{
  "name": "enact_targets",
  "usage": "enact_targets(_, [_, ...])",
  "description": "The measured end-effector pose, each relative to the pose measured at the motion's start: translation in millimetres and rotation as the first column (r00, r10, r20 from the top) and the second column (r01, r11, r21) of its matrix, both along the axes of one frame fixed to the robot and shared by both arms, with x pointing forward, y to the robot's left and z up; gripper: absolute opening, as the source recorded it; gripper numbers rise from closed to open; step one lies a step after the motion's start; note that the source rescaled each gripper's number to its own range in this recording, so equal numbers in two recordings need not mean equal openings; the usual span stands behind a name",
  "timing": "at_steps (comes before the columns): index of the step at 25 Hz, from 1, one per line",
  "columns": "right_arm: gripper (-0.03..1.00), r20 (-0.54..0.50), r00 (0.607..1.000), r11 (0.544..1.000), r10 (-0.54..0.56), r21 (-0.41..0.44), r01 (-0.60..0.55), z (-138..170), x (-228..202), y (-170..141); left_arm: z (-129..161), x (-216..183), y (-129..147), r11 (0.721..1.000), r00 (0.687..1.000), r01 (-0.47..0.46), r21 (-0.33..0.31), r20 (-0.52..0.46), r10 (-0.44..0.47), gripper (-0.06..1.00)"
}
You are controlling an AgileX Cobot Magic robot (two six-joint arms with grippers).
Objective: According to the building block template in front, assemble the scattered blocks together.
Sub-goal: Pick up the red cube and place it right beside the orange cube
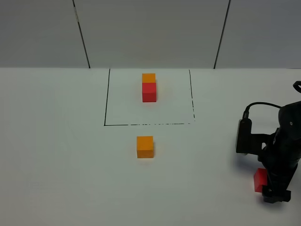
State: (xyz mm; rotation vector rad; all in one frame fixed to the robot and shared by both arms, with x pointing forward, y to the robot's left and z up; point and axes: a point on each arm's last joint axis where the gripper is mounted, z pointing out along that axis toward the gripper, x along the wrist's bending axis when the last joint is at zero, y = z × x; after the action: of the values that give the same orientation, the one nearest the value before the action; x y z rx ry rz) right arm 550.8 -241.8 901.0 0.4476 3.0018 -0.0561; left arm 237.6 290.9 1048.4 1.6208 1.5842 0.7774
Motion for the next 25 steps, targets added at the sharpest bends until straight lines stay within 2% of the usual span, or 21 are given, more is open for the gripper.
enact_targets(12, [0.82, -0.018, 0.999, 0.999, 0.04, 0.033, -0.039, -2.9, 0.9, -5.2, 0.0, 0.0, 0.0, 1.0, 1.0, 0.0, 0.0, 0.0, 0.0, 0.88])
enact_targets(25, [0.8, -0.006, 0.999, 0.999, 0.031, 0.04, -0.031, -8.9, -3.0, -8.0, 0.0, 0.0, 0.0, 1.0, 1.0, 0.0, 0.0, 0.0, 0.0, 0.88])
